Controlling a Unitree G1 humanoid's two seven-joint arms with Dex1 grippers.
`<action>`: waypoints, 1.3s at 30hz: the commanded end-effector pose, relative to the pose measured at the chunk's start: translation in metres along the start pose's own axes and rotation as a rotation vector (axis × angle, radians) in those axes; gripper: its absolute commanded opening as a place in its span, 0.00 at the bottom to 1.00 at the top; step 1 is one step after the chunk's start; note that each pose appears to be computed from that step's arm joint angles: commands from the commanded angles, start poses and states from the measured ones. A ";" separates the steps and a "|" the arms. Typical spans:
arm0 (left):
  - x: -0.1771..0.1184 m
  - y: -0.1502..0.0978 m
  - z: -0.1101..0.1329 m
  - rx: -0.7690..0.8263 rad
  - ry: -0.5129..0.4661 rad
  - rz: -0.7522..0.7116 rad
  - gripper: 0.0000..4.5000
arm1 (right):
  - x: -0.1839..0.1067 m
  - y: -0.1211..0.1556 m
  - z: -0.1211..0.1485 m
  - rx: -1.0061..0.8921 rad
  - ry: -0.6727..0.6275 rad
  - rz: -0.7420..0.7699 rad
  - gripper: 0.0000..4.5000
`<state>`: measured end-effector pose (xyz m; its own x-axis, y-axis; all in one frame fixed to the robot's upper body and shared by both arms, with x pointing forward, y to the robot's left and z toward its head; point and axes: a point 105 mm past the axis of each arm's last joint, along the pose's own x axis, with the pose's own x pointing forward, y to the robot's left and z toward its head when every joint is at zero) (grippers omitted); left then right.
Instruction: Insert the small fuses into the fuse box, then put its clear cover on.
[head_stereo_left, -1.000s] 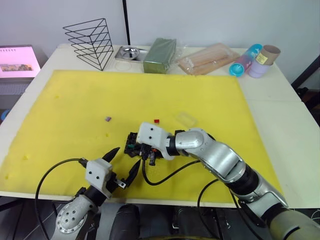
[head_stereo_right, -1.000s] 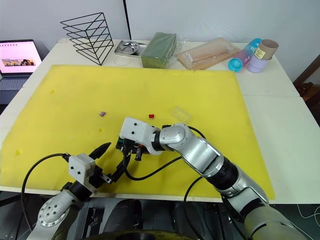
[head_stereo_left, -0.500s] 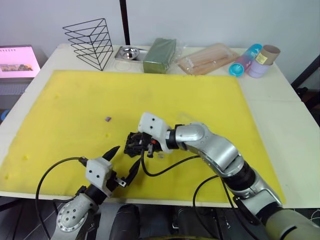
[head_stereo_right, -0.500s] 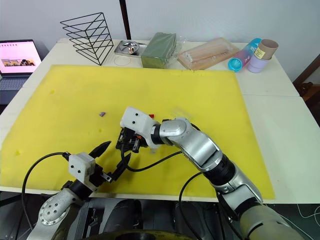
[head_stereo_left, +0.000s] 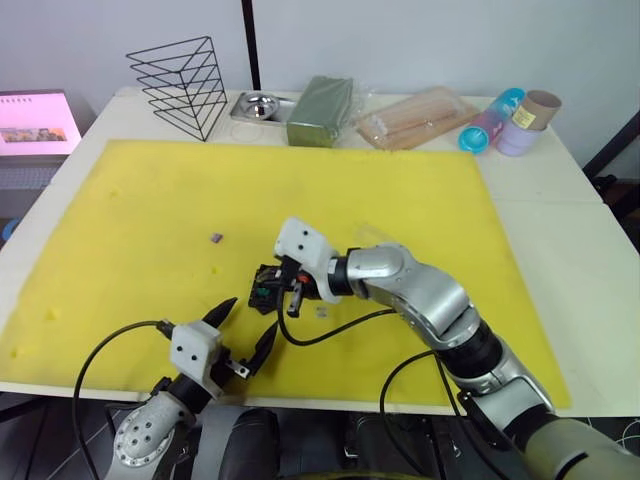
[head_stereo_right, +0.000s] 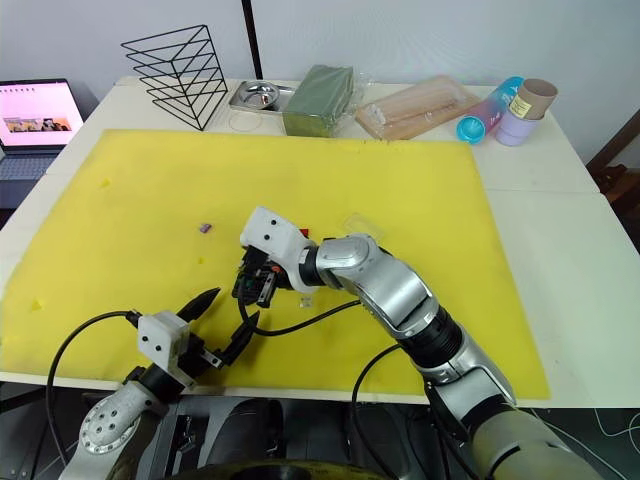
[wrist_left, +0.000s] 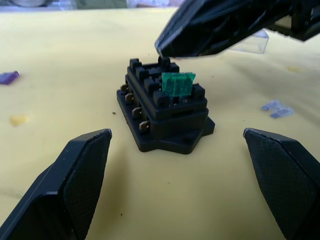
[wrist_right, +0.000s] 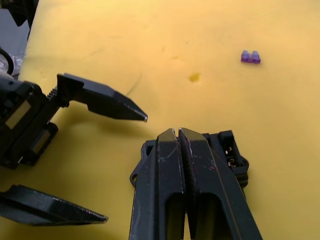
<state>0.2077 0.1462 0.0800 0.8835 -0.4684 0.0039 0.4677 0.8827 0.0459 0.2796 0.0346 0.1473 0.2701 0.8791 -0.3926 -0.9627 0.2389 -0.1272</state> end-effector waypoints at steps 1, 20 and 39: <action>-0.001 0.001 0.005 0.014 -0.027 0.002 1.00 | -0.002 0.005 0.004 -0.021 -0.018 0.011 0.01; 0.001 0.002 0.004 0.019 -0.044 0.007 1.00 | -0.001 0.011 0.005 -0.020 -0.021 0.033 0.01; 0.006 0.002 0.014 0.024 -0.048 0.004 1.00 | -0.001 0.004 0.008 -0.071 -0.038 0.006 0.01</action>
<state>0.2139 0.1469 0.0825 0.8884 -0.4588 0.0161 0.4574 0.8877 0.0535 0.2761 0.0356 0.1422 0.2638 0.8786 -0.3981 -0.9632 0.2174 -0.1584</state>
